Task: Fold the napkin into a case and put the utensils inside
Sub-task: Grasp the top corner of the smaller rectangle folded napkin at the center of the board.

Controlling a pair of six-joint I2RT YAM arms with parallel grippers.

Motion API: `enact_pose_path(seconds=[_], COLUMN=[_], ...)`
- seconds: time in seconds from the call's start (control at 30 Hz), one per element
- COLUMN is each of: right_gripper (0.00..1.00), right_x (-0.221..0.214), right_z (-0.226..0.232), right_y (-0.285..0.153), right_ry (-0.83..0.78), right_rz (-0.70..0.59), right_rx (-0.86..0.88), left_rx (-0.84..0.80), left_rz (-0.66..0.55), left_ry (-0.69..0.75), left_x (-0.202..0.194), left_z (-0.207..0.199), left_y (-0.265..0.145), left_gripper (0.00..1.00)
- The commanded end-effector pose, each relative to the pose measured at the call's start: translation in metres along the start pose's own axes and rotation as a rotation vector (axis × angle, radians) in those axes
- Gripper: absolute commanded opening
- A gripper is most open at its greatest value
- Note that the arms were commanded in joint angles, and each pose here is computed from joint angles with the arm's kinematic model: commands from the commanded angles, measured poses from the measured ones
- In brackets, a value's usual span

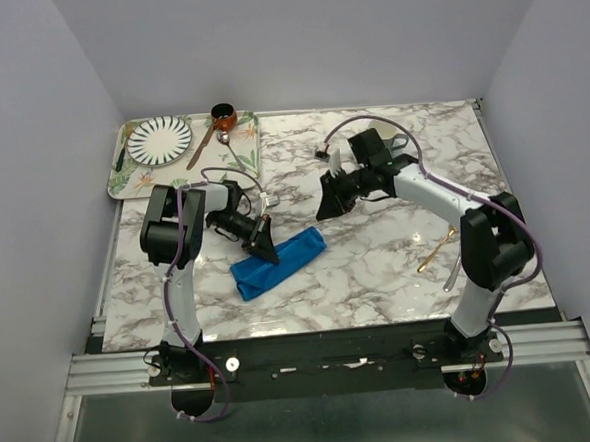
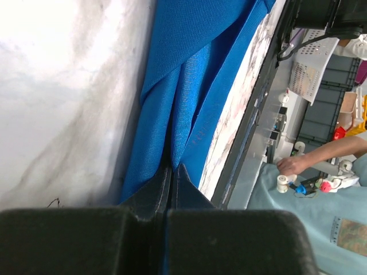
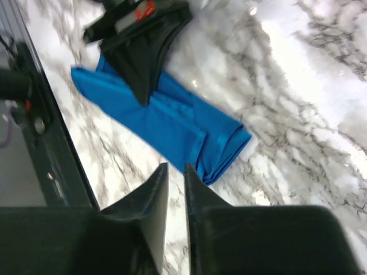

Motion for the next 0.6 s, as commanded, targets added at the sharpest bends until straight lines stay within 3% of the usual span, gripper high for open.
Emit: enact_pose_path(seconds=[0.0,0.2,0.57], right_gripper=[0.20,0.24,0.21], right_x=[-0.026,-0.015,-0.025], right_z=[-0.005,-0.025,-0.020], right_y=[0.009,0.019,0.045], right_ry=[-0.284,-0.353,-0.333], right_rz=[-0.008,-0.074,-0.009], right_rx=[-0.141,-0.344,-0.274], left_rx=[0.020,0.022,0.023], left_rz=[0.024,0.027,0.030], left_ry=[0.002,0.005,0.001], left_x=[-0.008,-0.010,-0.010], left_z=[0.018,0.017,0.018], left_y=[0.007,0.007,0.007], left_gripper=[0.00,0.00,0.00])
Point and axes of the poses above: each gripper's point midway between its finger pads, its own y axis out along the fingers, its own z axis along the line the jaws close on, x = y × z, the point moved 1 cm from there along -y, back along the fingers, and after that the axes turned 14 degrees about y, right-handed, at the moved point
